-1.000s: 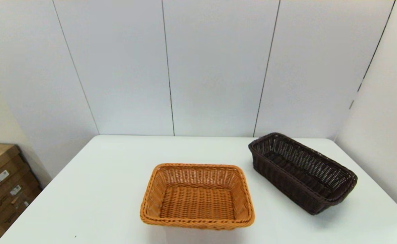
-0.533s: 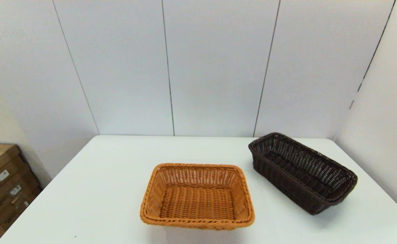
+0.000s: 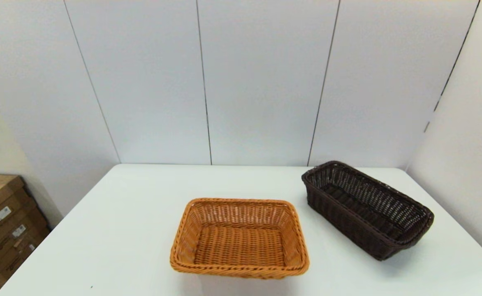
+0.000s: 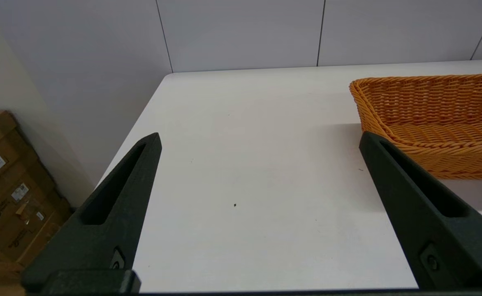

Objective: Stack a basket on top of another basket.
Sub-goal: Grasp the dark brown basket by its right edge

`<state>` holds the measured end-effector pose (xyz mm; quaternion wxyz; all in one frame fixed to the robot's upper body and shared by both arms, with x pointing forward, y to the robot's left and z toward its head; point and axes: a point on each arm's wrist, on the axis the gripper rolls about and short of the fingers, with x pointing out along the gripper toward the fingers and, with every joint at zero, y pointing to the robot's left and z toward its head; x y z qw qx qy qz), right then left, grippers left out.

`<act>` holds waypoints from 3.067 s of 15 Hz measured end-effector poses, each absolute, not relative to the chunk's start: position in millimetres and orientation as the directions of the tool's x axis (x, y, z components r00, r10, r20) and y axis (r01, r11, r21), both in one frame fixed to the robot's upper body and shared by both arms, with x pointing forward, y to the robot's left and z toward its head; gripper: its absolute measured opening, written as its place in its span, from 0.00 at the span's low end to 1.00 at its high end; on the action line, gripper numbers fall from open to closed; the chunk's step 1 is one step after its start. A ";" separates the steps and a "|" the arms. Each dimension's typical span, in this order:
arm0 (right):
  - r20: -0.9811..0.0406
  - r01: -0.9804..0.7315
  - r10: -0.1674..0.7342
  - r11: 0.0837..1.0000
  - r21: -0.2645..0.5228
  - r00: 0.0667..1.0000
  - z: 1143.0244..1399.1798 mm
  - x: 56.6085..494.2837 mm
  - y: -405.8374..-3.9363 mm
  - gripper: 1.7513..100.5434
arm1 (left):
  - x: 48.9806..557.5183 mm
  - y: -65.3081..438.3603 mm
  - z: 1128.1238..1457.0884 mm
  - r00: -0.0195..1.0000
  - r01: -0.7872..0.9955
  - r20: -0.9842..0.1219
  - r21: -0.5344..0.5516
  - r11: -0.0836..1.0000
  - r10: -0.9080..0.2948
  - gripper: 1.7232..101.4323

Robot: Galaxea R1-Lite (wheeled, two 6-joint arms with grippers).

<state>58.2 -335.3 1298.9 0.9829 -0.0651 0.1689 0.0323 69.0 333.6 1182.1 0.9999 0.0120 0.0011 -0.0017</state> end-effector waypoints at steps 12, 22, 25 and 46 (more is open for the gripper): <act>-0.680 -0.069 -0.027 0.991 -0.115 0.733 1306.2 139.2 -337.5 0.97 | 69.0 333.6 1182.1 1.000 0.004 -0.003 0.024 1.000 -0.004 0.96; -0.787 -0.074 -0.051 0.990 -0.121 0.615 1315.1 200.1 -337.8 0.97 | 69.0 333.6 1182.0 1.000 0.003 -0.003 0.024 1.000 -0.003 0.96; -0.807 -0.035 -0.123 0.984 -0.176 0.578 1311.6 205.2 -339.6 0.97 | 69.0 333.6 1182.1 1.000 0.003 -0.003 0.024 1.000 -0.003 0.96; -0.784 0.134 -0.298 0.954 -0.269 0.545 1308.3 206.1 -340.5 0.97 | 69.0 333.6 1182.1 1.000 0.003 -0.003 0.024 1.000 -0.003 0.96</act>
